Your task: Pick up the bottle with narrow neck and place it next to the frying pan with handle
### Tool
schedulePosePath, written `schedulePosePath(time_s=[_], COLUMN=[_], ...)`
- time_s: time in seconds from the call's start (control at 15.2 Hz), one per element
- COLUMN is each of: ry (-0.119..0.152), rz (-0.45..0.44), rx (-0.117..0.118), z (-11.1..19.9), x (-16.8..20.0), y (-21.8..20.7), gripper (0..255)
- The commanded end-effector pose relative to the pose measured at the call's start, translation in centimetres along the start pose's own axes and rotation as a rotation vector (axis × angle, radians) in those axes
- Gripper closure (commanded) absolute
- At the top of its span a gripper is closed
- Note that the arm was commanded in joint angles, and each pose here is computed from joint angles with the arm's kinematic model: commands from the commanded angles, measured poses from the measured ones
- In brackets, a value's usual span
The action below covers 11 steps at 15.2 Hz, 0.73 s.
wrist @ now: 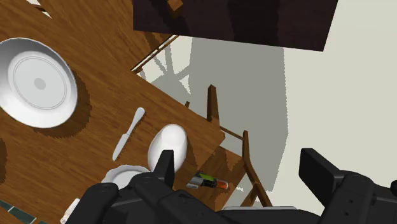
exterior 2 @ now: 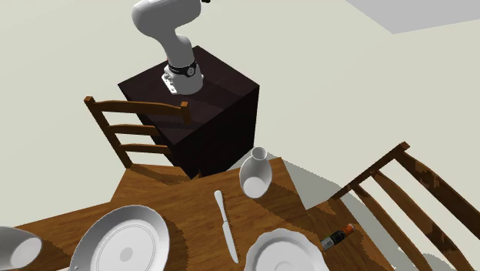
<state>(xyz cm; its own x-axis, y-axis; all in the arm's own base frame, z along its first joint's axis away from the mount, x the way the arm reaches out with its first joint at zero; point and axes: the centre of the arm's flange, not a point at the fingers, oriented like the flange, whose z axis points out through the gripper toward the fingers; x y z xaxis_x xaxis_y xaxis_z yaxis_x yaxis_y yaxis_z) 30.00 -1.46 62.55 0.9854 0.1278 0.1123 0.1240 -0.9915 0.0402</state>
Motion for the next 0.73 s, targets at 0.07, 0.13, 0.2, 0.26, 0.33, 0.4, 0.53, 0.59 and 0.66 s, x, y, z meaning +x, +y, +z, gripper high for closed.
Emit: schedulePosePath(time_s=[0.07, 0.13, 0.2, 0.26, 0.33, 0.4, 0.53, 0.59, 0.66], ry=[-0.004, -0.007, -0.011, -0.014, -0.018, -0.022, -0.029, -0.032, -0.036], rz=[0.002, 0.003, 0.005, 0.006, 0.008, 0.009, 0.012, 0.014, 0.016], rx=[0.001, 0.003, 0.004, 0.006, 0.007, 0.009, 0.012, 0.013, 0.015], z=[1.0, 1.9, 2.9, 3.9, 4.9, 5.9, 7.8, 8.8, 9.8], x=[0.8, 1.6, 2.5, 3.3, 4.1, 4.9, 6.5, 7.3, 8.1], y=[0.5, 1.0, 1.5, 1.9, 2.4, 2.9, 3.9, 4.4, 4.9], gripper=[0, 0, 0, 0, 0, 0, 0, 0, 0])
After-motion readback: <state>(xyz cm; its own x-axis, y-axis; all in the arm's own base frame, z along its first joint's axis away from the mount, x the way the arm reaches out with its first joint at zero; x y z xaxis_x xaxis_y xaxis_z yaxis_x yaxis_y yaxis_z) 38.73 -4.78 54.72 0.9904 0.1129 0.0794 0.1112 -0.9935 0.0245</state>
